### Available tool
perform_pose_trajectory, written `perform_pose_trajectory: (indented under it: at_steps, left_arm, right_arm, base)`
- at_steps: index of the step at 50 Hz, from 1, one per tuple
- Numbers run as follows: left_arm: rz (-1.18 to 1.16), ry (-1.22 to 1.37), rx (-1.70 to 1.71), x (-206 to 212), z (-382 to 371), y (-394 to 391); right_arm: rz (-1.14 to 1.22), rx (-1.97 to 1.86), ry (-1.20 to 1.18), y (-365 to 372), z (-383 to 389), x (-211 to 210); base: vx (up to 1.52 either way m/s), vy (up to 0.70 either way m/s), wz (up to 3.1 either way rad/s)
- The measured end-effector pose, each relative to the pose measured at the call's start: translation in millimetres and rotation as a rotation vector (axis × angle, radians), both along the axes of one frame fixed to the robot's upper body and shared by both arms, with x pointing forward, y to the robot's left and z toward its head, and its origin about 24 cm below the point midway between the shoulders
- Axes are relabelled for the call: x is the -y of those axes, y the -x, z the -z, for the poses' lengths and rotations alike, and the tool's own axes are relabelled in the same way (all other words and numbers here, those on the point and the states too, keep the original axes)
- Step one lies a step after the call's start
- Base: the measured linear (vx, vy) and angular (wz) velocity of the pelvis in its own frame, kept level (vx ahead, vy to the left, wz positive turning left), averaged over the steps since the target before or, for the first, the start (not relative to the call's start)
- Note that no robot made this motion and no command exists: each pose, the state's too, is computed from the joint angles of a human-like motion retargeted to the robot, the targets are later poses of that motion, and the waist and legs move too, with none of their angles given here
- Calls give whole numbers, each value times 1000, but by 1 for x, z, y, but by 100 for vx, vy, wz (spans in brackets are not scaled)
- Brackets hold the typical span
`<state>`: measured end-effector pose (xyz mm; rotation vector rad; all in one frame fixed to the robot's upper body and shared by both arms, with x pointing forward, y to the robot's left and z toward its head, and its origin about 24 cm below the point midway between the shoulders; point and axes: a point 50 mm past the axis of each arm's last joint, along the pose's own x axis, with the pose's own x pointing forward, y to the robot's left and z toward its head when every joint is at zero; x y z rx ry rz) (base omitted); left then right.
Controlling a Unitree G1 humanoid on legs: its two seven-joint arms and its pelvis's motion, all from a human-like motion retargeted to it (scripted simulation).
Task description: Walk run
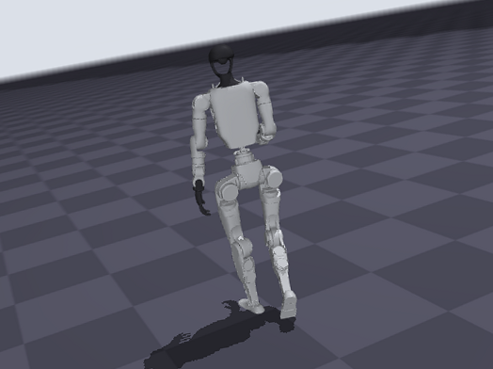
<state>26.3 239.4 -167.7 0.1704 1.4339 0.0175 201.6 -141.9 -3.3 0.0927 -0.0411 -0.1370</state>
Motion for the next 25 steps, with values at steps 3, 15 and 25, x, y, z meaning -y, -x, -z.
perform_pose_trajectory:
  at_steps: [3,15,25]
  left_arm:
    - [47,-21,184,0,-7,-63]
    - [166,-115,845,-7,-92,-228]
    - [213,-132,619,-19,-56,-170]
  right_arm:
    - [29,0,-8,3,0,3]
    - [61,9,2,16,0,2]
    - [28,10,-27,16,0,-6]
  base:
    - [66,-8,94]
    - [69,-19,35]
    - [87,-38,26]
